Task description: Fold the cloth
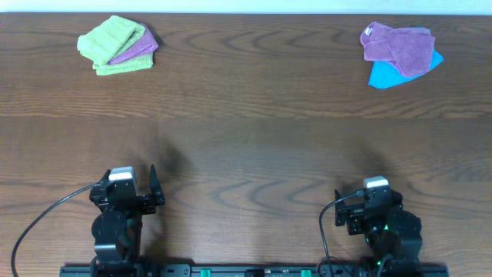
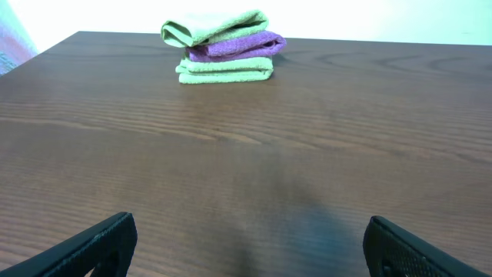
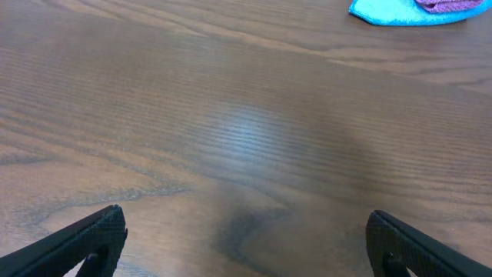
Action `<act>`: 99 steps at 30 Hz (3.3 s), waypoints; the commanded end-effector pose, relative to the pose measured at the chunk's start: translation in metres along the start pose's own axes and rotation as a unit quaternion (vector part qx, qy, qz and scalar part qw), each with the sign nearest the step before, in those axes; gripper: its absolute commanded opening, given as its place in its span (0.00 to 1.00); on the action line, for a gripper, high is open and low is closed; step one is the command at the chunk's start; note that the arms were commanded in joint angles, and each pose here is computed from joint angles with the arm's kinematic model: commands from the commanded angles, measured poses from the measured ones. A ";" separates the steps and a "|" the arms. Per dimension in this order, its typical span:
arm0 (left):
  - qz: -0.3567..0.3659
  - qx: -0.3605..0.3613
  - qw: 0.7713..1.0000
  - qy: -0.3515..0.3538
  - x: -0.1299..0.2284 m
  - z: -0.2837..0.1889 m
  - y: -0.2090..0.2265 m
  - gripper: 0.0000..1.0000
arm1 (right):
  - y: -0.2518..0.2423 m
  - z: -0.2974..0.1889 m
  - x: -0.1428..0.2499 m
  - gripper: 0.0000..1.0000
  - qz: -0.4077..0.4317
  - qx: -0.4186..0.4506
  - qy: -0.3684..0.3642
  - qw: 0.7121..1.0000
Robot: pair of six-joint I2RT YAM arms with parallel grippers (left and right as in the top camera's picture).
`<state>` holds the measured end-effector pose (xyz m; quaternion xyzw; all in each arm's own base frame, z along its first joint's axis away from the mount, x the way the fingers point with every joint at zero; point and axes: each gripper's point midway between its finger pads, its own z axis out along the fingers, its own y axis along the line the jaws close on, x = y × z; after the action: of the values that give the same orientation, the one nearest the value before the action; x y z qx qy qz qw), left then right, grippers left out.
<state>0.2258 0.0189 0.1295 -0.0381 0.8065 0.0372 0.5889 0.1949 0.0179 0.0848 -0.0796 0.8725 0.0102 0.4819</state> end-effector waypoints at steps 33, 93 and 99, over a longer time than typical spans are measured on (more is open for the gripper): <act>0.006 -0.011 1.000 0.010 0.010 0.003 0.004 0.96 | 0.000 0.003 0.005 0.99 0.007 0.001 0.003 1.000; 0.007 -0.011 1.000 0.010 0.010 0.003 0.004 0.96 | -0.213 0.207 -0.242 0.99 0.192 0.095 -0.046 0.976; 0.007 -0.011 1.000 0.010 0.010 0.003 0.004 0.95 | -0.248 0.244 -0.216 0.99 0.211 0.121 -0.006 0.970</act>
<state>0.2261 0.0189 0.1303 -0.0382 0.8050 0.0371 0.5909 0.5446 -0.1592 0.1552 0.1479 0.8625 0.0211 0.4834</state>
